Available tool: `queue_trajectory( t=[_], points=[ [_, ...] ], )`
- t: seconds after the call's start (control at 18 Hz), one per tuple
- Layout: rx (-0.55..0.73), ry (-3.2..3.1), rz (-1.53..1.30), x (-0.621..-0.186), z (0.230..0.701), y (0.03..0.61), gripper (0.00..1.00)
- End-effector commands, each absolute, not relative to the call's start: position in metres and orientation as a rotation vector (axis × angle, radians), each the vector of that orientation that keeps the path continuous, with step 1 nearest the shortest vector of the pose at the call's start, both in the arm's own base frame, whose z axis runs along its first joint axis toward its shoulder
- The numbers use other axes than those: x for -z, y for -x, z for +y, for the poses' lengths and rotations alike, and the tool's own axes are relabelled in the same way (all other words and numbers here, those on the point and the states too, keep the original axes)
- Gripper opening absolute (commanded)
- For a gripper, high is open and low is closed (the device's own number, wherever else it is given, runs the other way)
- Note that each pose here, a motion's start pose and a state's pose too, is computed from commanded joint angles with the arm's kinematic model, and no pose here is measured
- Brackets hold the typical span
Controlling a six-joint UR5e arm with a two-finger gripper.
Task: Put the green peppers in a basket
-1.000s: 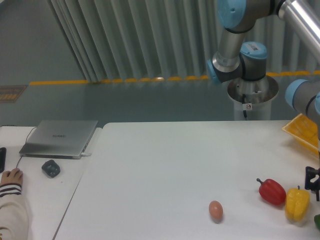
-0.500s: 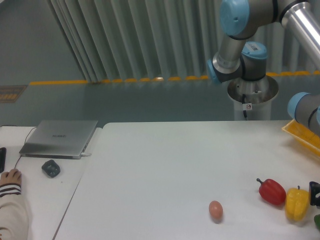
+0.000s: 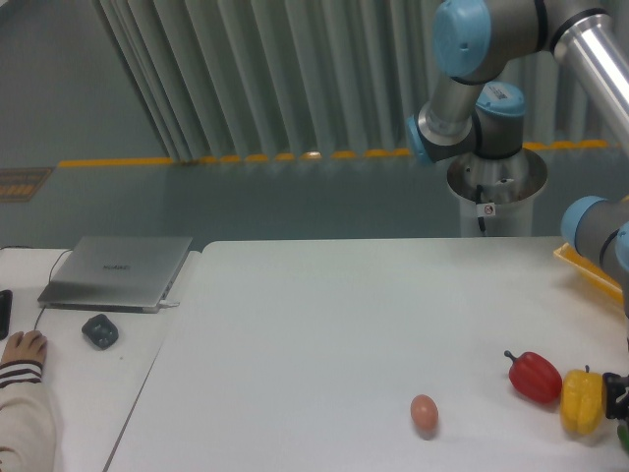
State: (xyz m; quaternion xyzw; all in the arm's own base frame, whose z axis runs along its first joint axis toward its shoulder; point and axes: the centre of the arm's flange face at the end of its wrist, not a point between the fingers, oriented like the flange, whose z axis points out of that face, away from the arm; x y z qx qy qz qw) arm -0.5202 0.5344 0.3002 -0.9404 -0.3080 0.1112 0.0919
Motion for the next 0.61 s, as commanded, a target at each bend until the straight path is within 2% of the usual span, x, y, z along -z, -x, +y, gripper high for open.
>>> queue_trajectory(
  t=[0.5, 0.56, 0.61],
  points=[
    [-0.311, 2.815, -0.918, -0.281, 0.536, 0.523, 1.00],
    [-0.309, 2.818, -0.919, -0.278, 0.536, 0.523, 0.91],
    [-0.308, 2.819, -0.919, -0.278, 0.536, 0.523, 0.90]
  ],
)
